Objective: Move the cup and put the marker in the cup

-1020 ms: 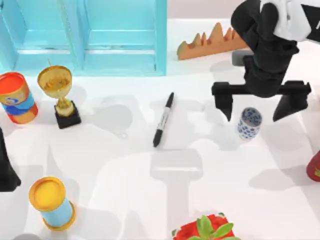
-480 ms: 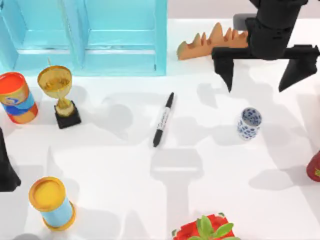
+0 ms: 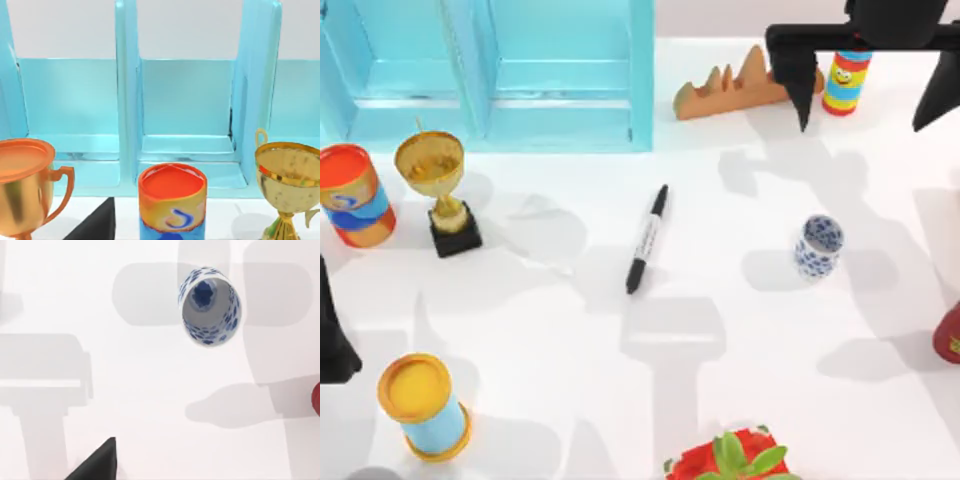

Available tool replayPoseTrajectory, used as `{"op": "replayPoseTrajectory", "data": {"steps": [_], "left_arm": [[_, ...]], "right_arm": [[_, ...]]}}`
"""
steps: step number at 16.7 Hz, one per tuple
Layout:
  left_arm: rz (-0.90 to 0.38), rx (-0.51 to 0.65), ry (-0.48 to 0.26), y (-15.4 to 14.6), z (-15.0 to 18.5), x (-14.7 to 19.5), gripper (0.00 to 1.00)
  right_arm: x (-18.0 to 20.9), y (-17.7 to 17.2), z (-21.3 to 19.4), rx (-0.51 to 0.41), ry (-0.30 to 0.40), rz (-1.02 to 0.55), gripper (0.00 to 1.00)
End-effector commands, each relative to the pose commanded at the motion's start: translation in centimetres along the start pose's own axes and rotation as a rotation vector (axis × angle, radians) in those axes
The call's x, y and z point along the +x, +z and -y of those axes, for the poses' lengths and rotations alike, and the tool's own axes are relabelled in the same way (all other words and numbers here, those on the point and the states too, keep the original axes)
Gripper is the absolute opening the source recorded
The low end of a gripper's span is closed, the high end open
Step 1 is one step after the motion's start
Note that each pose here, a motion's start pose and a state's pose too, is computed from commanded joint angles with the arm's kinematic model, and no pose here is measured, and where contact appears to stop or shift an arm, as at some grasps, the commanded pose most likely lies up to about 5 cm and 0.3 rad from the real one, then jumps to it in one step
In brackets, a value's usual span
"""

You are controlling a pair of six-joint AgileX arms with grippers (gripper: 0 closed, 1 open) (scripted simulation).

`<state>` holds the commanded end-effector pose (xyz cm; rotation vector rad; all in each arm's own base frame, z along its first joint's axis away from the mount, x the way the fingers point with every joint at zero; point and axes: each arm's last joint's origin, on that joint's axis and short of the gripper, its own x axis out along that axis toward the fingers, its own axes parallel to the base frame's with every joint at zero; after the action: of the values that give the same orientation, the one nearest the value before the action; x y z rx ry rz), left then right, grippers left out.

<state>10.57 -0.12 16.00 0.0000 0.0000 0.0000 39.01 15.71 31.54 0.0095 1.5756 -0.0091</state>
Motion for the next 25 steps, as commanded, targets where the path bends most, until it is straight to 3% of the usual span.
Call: {"op": "replayPoseTrajectory", "data": {"steps": [7, 17, 25], "left_arm": [[0.0, 0.0, 0.0, 0.0, 0.0, 0.0, 1.0], [0.0, 0.0, 0.0, 0.0, 0.0, 0.0, 1.0], [0.0, 0.0, 0.0, 0.0, 0.0, 0.0, 1.0]], "right_arm": [[0.9, 0.3, -1.2, 0.017, 0.013, 0.009, 1.0], [12.4, 2.0, -13.0, 0.256, 0.153, 0.022, 1.0], [14.5, 2.1, -13.9, 0.266, 0.157, 0.017, 1.0]]}}
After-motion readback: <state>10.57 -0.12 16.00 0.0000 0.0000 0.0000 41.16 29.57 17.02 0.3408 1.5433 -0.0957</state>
